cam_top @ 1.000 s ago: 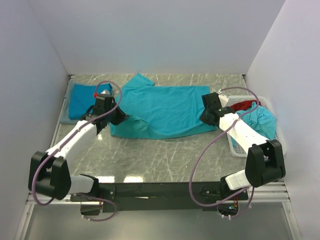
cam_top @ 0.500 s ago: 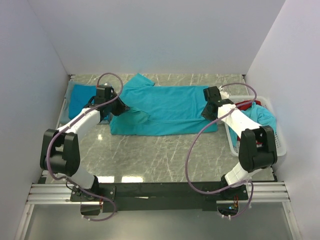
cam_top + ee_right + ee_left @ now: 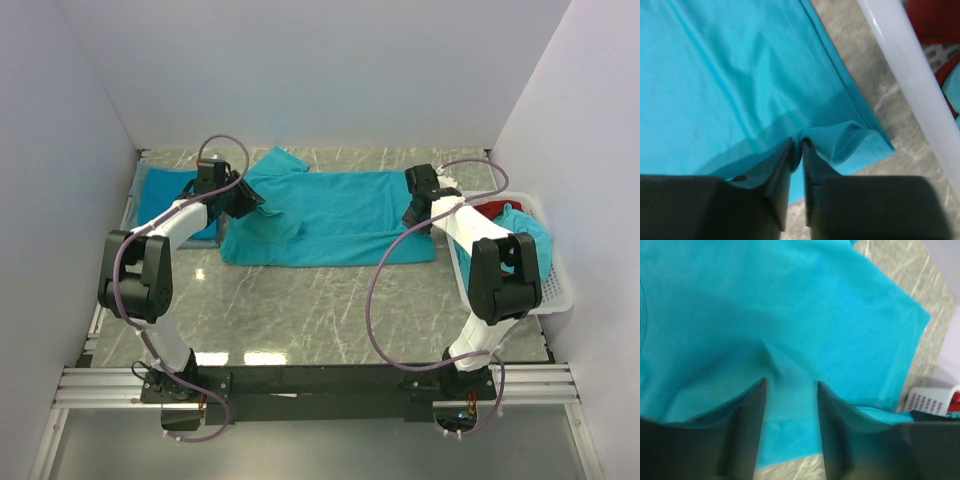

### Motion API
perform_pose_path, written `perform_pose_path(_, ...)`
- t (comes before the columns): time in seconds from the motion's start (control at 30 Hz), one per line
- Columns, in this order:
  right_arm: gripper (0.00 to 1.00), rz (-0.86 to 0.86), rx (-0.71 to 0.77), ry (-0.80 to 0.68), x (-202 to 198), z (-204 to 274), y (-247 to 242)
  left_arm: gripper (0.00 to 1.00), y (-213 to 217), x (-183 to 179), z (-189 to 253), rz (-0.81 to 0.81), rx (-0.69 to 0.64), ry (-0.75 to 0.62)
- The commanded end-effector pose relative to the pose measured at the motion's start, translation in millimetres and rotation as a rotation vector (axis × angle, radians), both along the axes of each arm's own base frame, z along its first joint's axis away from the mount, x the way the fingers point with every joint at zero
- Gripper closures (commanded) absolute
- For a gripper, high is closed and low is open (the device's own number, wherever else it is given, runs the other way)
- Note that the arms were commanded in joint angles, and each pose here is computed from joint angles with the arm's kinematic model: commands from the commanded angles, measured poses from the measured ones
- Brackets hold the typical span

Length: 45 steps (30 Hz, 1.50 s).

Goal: Fold and stack the t-shirts
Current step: Fold the tshirt

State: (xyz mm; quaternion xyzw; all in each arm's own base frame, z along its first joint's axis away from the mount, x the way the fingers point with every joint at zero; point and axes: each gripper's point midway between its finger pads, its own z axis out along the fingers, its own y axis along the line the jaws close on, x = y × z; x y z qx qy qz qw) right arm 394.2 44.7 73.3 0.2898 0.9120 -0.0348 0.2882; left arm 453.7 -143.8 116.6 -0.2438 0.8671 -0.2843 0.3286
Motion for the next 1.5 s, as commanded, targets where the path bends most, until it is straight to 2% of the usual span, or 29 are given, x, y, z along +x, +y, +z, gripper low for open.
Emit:
perform_pose_path(0.0, 0.63, -0.058, -0.045, -0.089, 30, 23, -14, 0.47, 3, 27, 23, -0.004, 0.029, -0.088)
perform_pose_path(0.03, 0.56, -0.055, -0.045, -0.095, 32, 26, -13, 0.44, 6, 31, 32, 0.008, 0.049, -0.091)
perform_pose_path(0.07, 0.44, -0.050, -0.042, -0.112, 36, 33, -12, 0.40, 7, 34, 39, 0.001, 0.061, -0.108)
perform_pose_path(0.1, 0.40, -0.035, -0.032, -0.131, 40, 38, -8, 0.21, 6, 35, 46, -0.006, 0.063, -0.124)
perform_pose_path(0.13, 0.37, -0.025, -0.025, -0.158, 41, 47, -7, 0.19, 5, 37, 55, -0.008, 0.056, -0.151)
perform_pose_path(0.17, 0.35, -0.006, -0.027, -0.164, 39, 49, -5, 0.01, 1, 34, 69, -0.020, 0.037, -0.180)
perform_pose_path(0.23, 0.29, 0.033, -0.020, -0.212, 39, 63, 1, 0.01, 1, 30, 75, -0.020, 0.017, -0.201)
perform_pose_path(0.3, 0.28, 0.080, -0.013, -0.224, 34, 63, 8, 0.01, -2, 22, 82, -0.029, -0.003, -0.209)
perform_pose_path(0.5, 0.27, 0.238, 0.009, -0.180, 13, 46, 41, 0.00, -20, -4, 63, -0.100, -0.093, -0.178)
perform_pose_path(0.77, 0.26, 0.300, 0.060, -0.048, 16, -5, 71, 0.00, -33, -22, -6, -0.140, -0.119, -0.001)
perform_pose_path(0.9, 0.26, 0.321, 0.099, 0.051, 4, -34, 79, 0.00, -35, -38, -43, -0.139, -0.135, 0.107)
perform_pose_path(1.03, 0.26, 0.337, 0.129, 0.081, -11, -43, 81, 0.00, -28, -53, -68, -0.116, -0.100, 0.169)
perform_pose_path(1.27, 0.25, 0.351, 0.159, 0.155, -65, -61, 73, 0.01, -19, -102, -80, -0.121, -0.073, 0.223)
perform_pose_path(1.4, 0.25, 0.355, 0.211, 0.150, -100, -61, 74, 0.01, -9, -148, -95, -0.091, -0.042, 0.278)
perform_pose_path(1.47, 0.25, 0.345, 0.225, 0.176, -124, -69, 70, 0.01, -9, -162, -86, -0.076, -0.050, 0.259)
